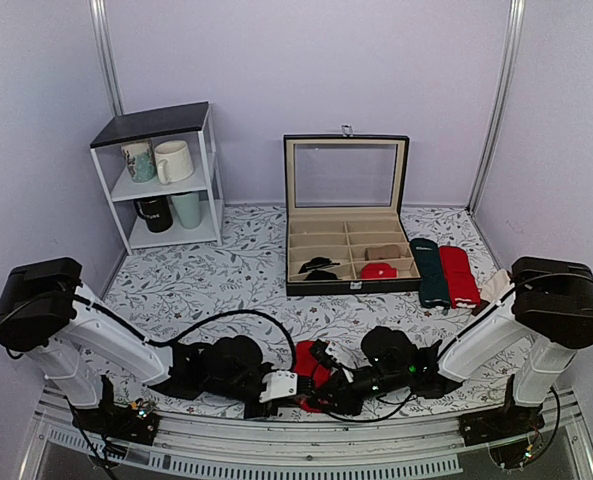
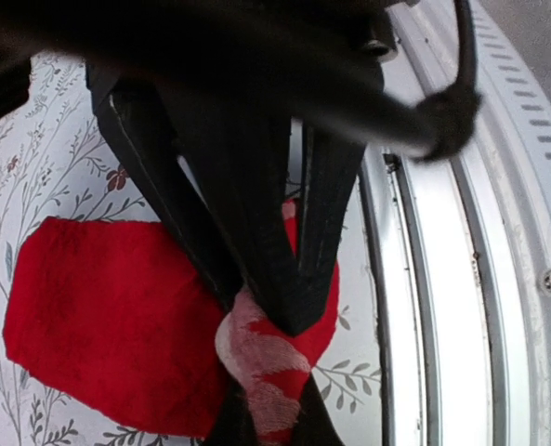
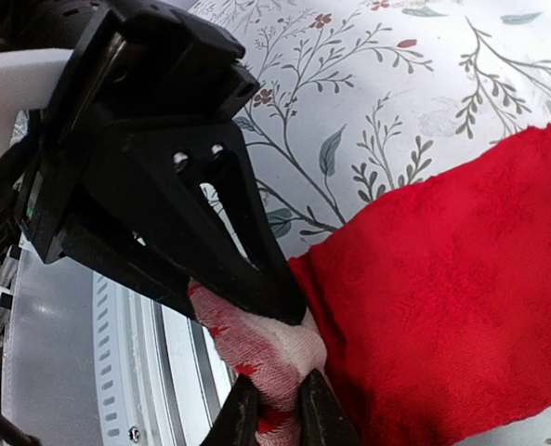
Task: Roll the socks
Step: Roll the sock at the center of the board.
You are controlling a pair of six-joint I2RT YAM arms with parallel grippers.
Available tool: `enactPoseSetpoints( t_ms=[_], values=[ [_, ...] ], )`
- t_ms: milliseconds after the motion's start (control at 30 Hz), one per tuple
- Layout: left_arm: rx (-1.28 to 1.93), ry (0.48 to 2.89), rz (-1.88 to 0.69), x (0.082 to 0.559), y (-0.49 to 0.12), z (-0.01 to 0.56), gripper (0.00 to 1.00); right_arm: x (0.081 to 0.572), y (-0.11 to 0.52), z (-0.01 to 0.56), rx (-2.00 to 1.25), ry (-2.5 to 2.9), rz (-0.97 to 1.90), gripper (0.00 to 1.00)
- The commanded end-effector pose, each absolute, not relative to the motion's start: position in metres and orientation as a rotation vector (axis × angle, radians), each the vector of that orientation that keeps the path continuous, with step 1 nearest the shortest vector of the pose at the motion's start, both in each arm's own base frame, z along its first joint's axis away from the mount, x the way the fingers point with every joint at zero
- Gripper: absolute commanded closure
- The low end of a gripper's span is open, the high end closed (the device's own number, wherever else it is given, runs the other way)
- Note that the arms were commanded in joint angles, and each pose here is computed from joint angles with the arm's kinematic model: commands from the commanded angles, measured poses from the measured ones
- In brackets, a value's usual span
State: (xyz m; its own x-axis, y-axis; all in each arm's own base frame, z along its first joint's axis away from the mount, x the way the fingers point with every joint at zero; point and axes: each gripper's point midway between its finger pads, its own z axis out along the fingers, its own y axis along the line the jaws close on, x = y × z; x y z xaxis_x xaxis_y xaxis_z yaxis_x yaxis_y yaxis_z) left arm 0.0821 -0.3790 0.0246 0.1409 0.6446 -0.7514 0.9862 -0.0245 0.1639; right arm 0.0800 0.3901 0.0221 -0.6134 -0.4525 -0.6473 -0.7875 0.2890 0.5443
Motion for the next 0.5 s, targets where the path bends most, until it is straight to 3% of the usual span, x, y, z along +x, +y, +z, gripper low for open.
enactPoseSetpoints(
  t_ms=[0,267,467],
  values=[
    [1.704,1.67,-0.734,0.078,-0.38,0.019,1.0,0.063,0.316,-0.056,-1.177,2.576,0.893,0.75],
    [1.626,1.904,-0.804,0.089,-0.368,-0.008,1.0,0.102,0.33,0.059,-1.057,1.892,1.002,0.49],
    [1.602,2.02,-0.859,0.089,-0.363,-0.024,1.0,0.094,0.335,0.077,-1.252,1.603,0.893,0.45]
  ],
)
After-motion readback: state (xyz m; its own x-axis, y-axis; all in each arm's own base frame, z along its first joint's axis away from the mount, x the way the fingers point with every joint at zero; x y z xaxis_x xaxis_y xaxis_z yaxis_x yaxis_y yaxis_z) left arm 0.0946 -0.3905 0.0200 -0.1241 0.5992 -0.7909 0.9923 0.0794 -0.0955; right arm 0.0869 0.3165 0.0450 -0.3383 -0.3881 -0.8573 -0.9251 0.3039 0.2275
